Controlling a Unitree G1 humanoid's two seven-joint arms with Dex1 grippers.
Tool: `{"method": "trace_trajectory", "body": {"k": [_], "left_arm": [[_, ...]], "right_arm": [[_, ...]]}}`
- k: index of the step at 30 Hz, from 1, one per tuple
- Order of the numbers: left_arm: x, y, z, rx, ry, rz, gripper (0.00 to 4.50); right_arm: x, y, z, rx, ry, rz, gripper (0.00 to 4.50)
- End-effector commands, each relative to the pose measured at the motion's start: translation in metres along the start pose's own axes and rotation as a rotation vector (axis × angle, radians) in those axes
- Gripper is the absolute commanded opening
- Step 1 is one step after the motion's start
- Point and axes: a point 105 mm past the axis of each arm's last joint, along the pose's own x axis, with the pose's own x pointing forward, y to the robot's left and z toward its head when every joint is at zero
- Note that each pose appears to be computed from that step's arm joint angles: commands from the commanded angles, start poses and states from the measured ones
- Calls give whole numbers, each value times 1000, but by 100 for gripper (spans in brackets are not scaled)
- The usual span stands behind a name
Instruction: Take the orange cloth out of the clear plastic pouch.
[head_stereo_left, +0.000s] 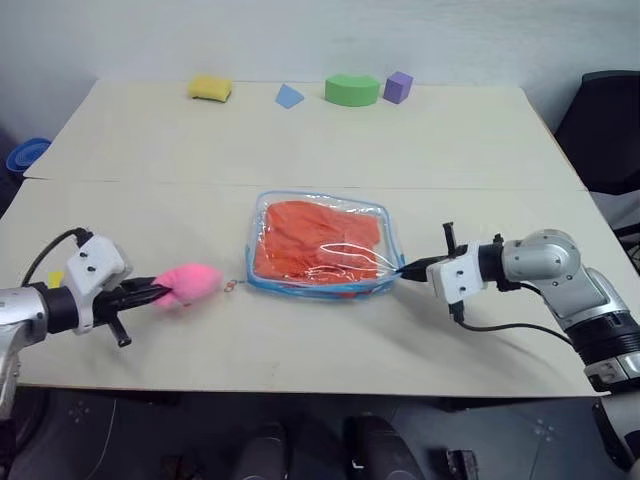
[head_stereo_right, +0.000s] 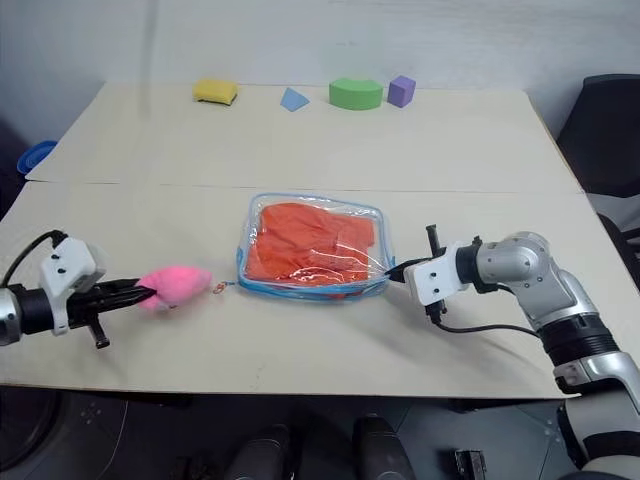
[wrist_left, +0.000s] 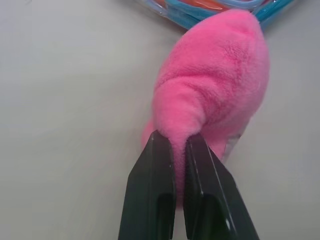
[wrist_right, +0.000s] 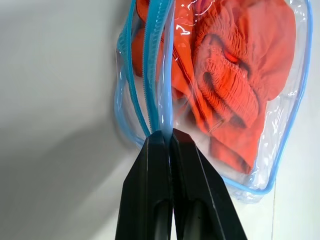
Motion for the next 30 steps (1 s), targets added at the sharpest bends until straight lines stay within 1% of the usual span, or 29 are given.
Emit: {"method": "trace_trajectory", "body": {"k": [1, 2, 5, 6, 7, 9, 10, 11, 14, 15, 17, 18, 19, 20, 22, 23, 24, 27, 30], "left_arm": [[9, -7, 6, -40, -50, -11, 64], [11, -9, 6, -52, -60, -19, 86], [9, -13, 5, -76, -66, -14, 187], [6, -12, 7, -93, -76, -7, 213], [1, -9, 10, -118, -92, 1, 247], [-12, -5, 24, -180, -154, -4, 303], [-16, -4, 30, -198, -178, -10, 308], [-23, -4, 41, -220, -214, -33, 308], [-40, -6, 72, -225, -292, -104, 308], [-40, -3, 88, -168, -311, -98, 308], [-32, -2, 123, -56, -358, -97, 308], [-22, -6, 139, 6, -375, -123, 308], [-15, -10, 148, 39, -383, -145, 308], [-1, -16, 150, 151, -328, -151, 308], [31, -36, 131, 512, -156, -211, 308], [43, -46, 122, 625, -114, -270, 308], [52, -50, 117, 687, -105, -306, 308], [70, -51, 105, 798, -74, -382, 308], [84, -46, 95, 916, -27, -412, 308]], "right_arm": [[-8, -9, 7, 70, -30, -47, 73], [-9, -9, 9, 97, -38, -48, 102], [-17, -9, 18, 208, -78, -80, 213], [-21, -9, 23, 258, -91, -87, 239], [-26, -6, 27, 306, -104, -86, 277], [-37, -2, 41, 437, -160, -77, 342], [-41, -1, 47, 484, -182, -71, 375], [-47, 0, 56, 549, -220, -66, 405], [-59, 4, 76, 677, -286, -34, 405], [-62, 6, 82, 712, -302, -25, 405], [-64, 8, 90, 768, -328, -17, 405], [-64, 8, 93, 791, -340, -15, 405], [-64, 8, 94, 805, -345, -15, 405], [-63, 8, 96, 812, -348, -14, 405], [-62, 13, 102, 829, -349, 2, 405], [-62, 17, 104, 838, -346, 16, 405], [-62, 20, 106, 844, -346, 27, 405], [-63, 25, 111, 855, -347, 35, 405], [-63, 27, 112, 866, -348, 23, 405]]}}
